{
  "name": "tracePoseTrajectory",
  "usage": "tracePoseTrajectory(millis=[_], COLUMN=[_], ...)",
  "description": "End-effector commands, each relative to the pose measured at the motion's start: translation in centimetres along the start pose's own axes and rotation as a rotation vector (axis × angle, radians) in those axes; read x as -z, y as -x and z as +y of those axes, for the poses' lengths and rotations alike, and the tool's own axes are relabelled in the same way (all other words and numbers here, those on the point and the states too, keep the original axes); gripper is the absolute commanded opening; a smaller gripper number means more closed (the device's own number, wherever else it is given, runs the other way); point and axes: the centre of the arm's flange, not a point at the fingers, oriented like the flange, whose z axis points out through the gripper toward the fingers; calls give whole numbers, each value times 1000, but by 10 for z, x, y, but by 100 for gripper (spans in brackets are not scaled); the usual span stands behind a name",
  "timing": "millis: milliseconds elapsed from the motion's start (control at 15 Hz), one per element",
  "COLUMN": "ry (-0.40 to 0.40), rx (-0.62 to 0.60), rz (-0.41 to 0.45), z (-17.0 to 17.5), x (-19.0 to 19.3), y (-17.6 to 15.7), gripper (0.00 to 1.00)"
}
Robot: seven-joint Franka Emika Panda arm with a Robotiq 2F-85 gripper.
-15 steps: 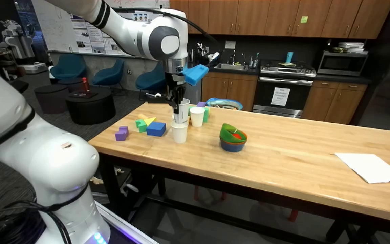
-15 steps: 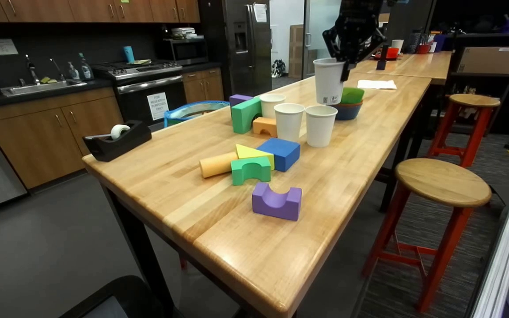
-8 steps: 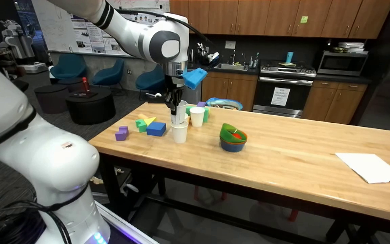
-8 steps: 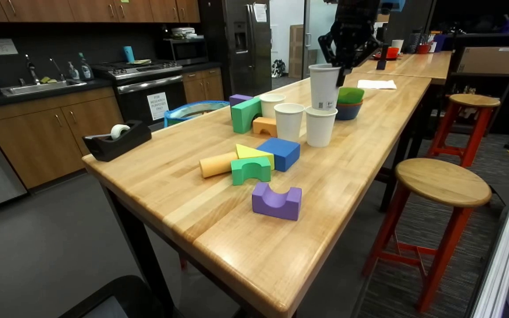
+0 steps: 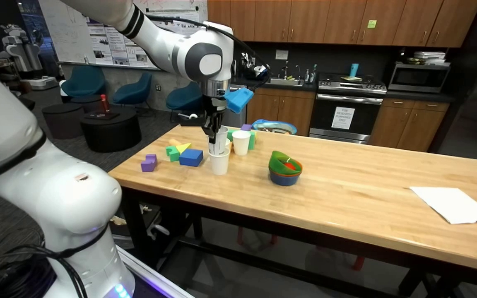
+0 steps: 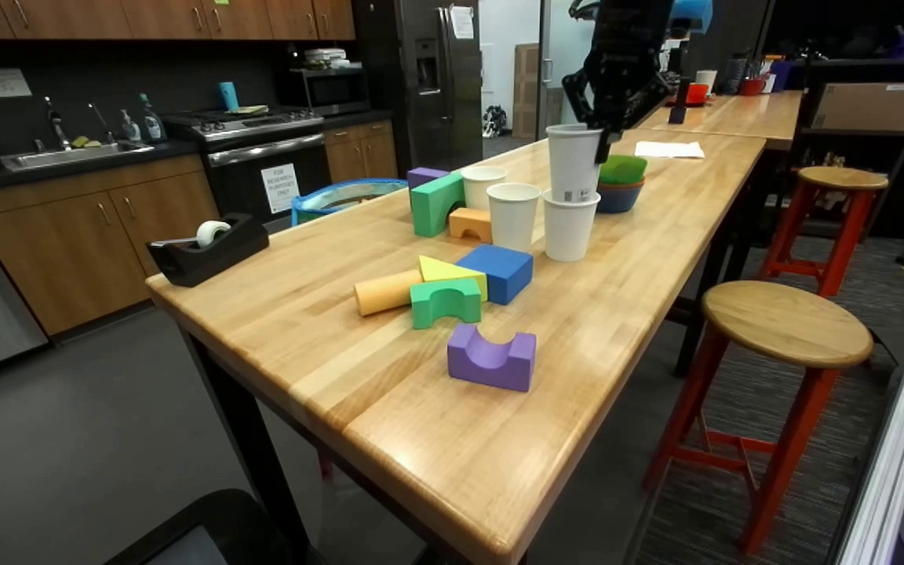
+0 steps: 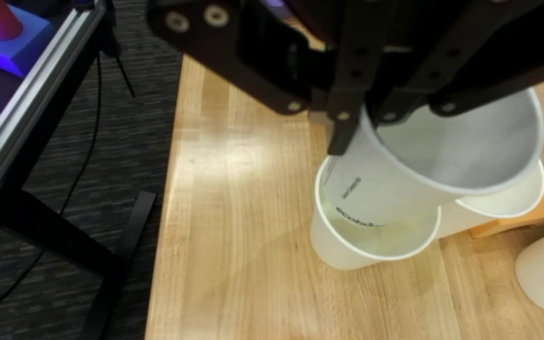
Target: Stack up the white paper cups
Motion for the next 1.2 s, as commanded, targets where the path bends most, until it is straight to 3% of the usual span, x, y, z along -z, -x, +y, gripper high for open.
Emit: tracePoseTrajectory(millis=[0,400,467,600,1133], ry=[17,13,12,10,8], rx=[15,11,7,2,-9], rz=[17,18,18,19,25], z=[6,10,10,12,13], x=[1,-1,-1,-1,0], y=[5,8,9,10,11], gripper=[1,1,28,32,84])
